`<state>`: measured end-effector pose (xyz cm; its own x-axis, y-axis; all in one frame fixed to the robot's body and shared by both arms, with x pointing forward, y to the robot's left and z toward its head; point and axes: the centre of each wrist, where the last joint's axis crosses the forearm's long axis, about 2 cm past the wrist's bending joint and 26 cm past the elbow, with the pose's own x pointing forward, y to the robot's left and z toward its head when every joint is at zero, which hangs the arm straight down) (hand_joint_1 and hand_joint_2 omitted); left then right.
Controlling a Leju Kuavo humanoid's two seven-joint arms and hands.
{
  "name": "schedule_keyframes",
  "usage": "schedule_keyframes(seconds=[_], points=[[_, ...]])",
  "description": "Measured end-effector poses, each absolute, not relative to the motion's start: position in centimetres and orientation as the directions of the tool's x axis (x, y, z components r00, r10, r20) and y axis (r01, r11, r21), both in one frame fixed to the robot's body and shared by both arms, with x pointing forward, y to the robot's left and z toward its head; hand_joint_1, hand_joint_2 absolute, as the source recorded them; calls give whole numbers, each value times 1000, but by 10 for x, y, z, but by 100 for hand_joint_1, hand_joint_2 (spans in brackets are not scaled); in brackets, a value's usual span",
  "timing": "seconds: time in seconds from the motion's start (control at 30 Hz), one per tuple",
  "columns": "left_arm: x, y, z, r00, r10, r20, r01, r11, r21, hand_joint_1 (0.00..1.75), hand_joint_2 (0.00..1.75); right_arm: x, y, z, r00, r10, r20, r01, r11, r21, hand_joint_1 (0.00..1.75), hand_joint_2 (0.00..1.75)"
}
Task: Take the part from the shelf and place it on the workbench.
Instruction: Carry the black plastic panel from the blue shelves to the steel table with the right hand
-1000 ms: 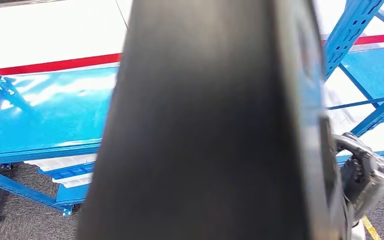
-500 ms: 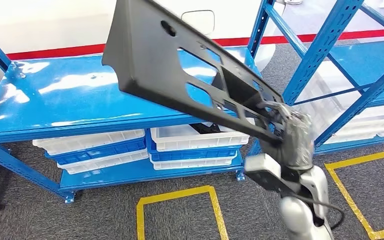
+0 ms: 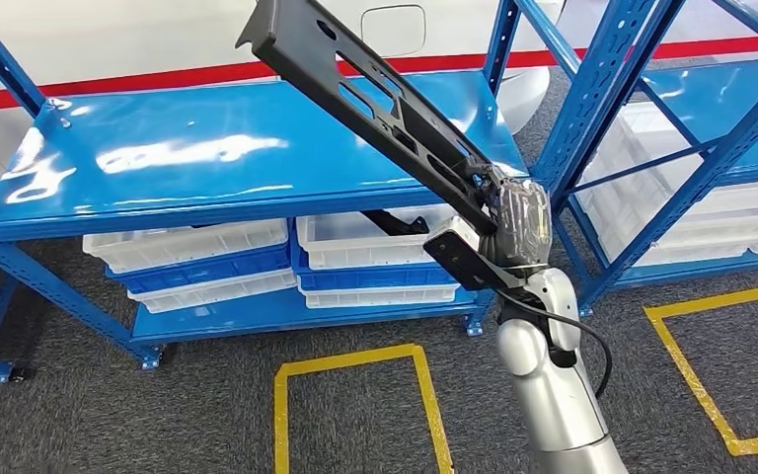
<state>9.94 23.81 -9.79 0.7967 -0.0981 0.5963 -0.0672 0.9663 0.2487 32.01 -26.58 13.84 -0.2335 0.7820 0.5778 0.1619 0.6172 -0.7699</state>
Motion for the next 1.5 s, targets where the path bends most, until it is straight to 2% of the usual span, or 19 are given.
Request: schedule_keyframes(seconds=[0.47, 0.73, 1.2, 1.5], points=[[101, 245, -98, 793, -106, 601, -67, 964, 258, 0, 175, 316, -308, 126, -161, 780, 604, 190, 626, -757, 175, 175], [99, 247, -99, 789, -94, 607, -85, 962, 260, 0, 175, 330, -320, 139, -208, 775, 597, 207, 631, -748, 175, 175], [96, 259, -100, 795, -79, 602, -120, 951, 284, 0, 175, 355, -321, 145, -255, 722, 643, 182, 689, -702, 175, 175], [95, 262, -101, 792, -65, 607, -145, 946, 290, 0, 175, 351, -324, 132, -260, 673, 692, 161, 737, -656, 175, 175]])
